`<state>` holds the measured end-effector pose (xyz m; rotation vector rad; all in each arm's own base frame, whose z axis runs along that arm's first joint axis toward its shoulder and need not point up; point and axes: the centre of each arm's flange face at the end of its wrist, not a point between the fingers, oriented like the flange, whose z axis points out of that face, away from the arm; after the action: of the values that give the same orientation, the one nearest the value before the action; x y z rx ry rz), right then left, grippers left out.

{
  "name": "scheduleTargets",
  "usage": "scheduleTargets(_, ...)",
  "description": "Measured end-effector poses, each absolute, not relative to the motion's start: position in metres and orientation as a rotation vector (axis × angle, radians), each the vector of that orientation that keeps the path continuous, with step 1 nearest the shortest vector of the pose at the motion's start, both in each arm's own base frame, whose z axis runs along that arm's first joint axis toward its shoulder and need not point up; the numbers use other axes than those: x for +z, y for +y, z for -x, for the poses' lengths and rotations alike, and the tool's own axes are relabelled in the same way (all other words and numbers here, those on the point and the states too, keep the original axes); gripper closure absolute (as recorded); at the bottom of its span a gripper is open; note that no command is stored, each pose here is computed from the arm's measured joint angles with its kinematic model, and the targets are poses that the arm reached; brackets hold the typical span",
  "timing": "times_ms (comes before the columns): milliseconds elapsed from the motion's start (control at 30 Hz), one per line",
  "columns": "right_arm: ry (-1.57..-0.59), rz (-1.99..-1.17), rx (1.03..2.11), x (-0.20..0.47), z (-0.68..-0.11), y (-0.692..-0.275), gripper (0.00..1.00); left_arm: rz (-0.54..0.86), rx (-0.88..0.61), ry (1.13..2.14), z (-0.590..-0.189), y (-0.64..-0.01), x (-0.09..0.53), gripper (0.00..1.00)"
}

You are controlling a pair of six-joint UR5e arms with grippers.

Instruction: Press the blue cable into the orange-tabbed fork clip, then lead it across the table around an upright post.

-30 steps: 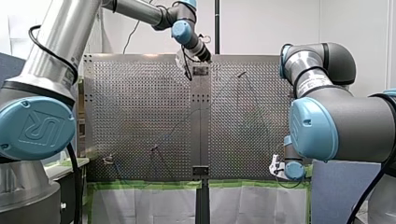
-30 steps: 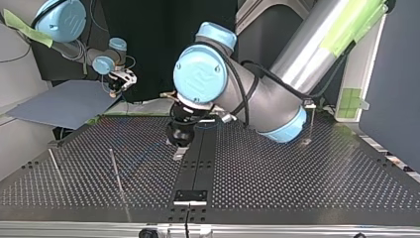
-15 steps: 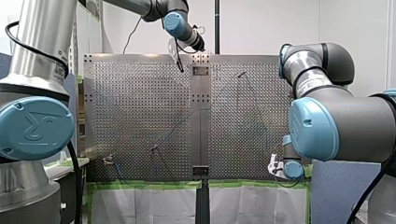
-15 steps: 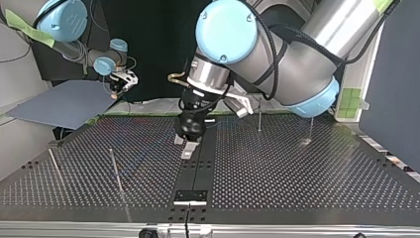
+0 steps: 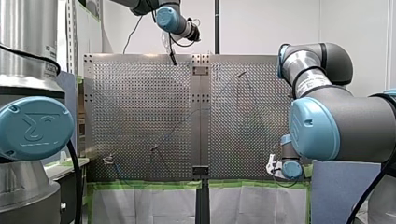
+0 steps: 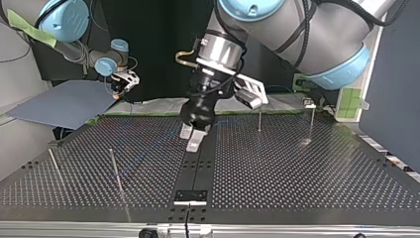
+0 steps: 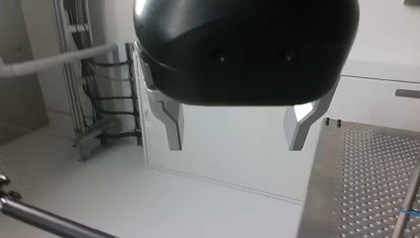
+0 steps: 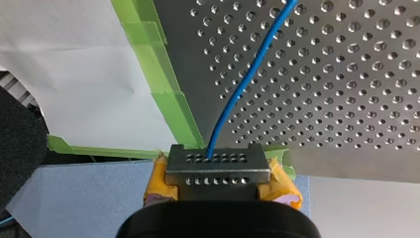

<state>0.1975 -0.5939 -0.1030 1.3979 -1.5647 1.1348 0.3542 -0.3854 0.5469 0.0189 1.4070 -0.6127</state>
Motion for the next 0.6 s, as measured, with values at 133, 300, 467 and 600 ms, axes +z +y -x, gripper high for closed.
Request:
scheduleTargets(133,-1.565,-1.399,1.134,-0.103,-0.198,-0.594,1.00,-0.032,-0.607,1.371,-0.343,-0.379,0.551,0.00)
scheduleTargets(300,-1.564,-1.399,1.135,-0.103,-0.198,-0.594,1.00,-0.035,-0.611,1.322,-0.328,-0.370,0.556,0.00)
scheduleTargets(467,-1.564,-1.399,1.135,-0.103,-0.198,-0.594,1.00,-0.031,-0.618,1.303,-0.322,-0.368,0.548,0.00)
scheduleTargets(600,-1.563,-1.398,1.136,-0.103,-0.199,-0.595,1.00,-0.027,-0.621,1.304,-0.323,-0.368,0.532,0.00)
